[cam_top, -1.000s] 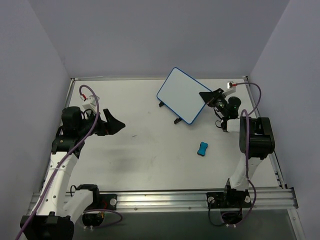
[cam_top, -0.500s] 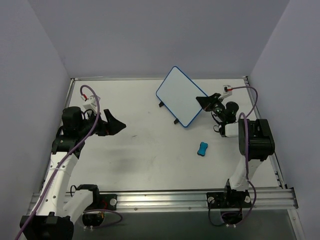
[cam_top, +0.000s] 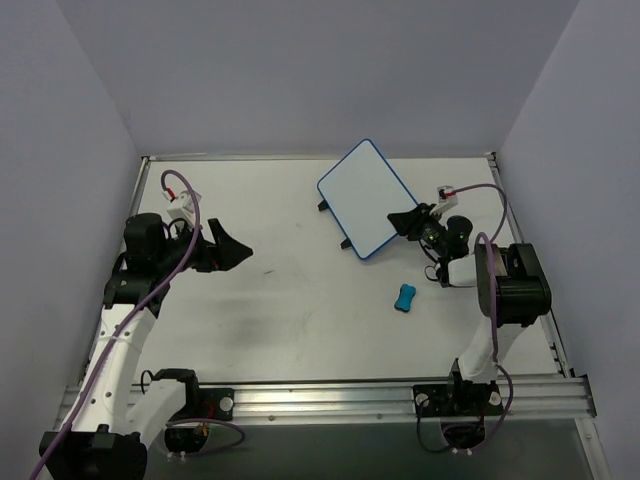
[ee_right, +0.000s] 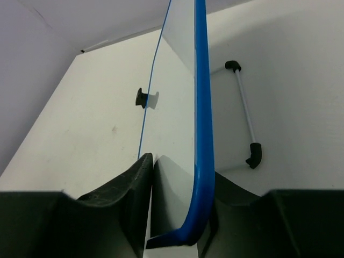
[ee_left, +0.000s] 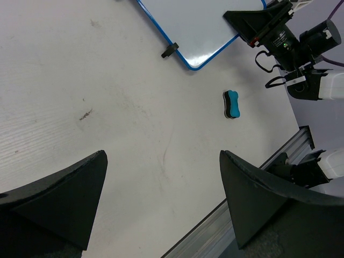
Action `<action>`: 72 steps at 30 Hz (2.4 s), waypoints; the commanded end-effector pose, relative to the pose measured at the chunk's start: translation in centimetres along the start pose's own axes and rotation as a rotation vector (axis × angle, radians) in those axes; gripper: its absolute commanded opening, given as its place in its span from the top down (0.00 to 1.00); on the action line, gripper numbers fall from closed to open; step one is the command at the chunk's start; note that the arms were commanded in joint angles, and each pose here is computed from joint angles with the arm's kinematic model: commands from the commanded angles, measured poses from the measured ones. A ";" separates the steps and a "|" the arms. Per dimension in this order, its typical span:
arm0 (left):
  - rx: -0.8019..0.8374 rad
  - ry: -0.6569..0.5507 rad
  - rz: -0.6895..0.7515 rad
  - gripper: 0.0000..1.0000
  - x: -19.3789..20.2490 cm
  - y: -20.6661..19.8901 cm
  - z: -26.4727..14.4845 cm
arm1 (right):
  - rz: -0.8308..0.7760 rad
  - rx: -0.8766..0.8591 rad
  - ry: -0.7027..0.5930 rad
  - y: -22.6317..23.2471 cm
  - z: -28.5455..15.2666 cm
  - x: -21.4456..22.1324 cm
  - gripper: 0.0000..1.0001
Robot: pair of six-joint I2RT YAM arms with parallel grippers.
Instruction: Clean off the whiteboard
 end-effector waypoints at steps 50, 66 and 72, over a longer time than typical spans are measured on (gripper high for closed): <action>-0.661 -0.516 0.099 0.06 -7.4 -1.1 -12.6 | -0.237 0.841 -0.026 8.9 -21.1 -18.4 0.00; -0.642 -0.540 0.276 0.06 -3.6 -2.5 -17.2 | -0.334 0.988 -0.009 11.0 -27.8 -18.4 0.00; -0.597 -0.558 0.282 0.06 -3.0 -2.5 -17.0 | -0.349 0.942 -0.053 11.9 -28.8 -18.7 0.00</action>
Point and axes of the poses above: each gripper's point midway between its finger pads, its own z axis out along the fingers, its own y axis along the line the jaws close on, x = y × z, the point moved 5 cm from there along -z, back along the fingers, and after that the axes turned 9 degrees about -z, right-handed, at the moved point
